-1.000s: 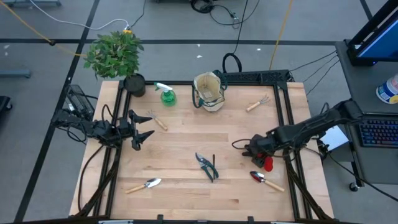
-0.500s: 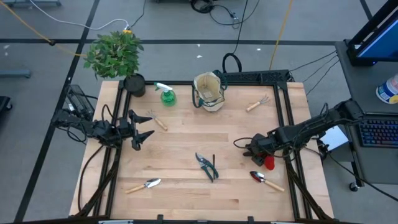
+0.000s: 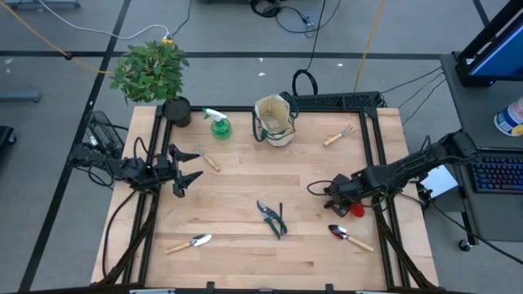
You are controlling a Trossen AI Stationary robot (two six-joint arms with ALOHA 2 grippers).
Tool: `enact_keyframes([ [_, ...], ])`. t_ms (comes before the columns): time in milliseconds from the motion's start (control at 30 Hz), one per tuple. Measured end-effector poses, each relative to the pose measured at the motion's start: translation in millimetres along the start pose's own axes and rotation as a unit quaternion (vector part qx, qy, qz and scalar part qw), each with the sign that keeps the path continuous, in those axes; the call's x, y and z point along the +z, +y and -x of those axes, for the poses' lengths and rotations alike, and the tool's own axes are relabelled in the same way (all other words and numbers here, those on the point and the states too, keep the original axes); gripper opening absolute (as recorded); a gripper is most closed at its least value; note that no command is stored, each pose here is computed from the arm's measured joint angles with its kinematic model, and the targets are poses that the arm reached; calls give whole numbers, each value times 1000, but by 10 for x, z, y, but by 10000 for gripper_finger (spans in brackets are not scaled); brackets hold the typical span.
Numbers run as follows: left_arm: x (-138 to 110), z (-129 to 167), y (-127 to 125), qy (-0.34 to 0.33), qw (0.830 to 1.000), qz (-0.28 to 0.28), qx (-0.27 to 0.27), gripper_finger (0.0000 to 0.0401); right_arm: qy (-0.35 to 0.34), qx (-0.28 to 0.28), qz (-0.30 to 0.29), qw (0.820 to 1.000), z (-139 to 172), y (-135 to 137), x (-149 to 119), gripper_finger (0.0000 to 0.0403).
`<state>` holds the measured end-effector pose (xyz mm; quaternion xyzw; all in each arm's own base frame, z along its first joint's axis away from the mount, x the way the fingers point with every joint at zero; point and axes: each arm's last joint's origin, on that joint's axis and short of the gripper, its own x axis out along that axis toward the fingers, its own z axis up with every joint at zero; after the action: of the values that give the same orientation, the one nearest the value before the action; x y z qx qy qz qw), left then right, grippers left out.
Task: Pick & Place Garden tools in Gardening bag
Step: Put the gloves into the gardening bag
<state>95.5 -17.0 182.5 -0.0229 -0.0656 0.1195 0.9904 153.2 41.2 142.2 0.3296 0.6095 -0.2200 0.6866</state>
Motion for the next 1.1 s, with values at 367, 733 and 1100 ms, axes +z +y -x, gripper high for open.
enact_keyframes([
  [367, 4, 0, 0, -2, 1000, 3, -1, 310, -279, 280, 29, 918, 567, 525, 727, 60],
  [733, 5, 0, -1, -2, 1000, 3, -2, 310, -545, 467, 64, 693, 1308, 456, 1196, 60],
  [1100, 5, 0, -1, -3, 1000, 1, -2, 310, -671, 271, 116, 680, 1964, 448, 1604, 60],
])
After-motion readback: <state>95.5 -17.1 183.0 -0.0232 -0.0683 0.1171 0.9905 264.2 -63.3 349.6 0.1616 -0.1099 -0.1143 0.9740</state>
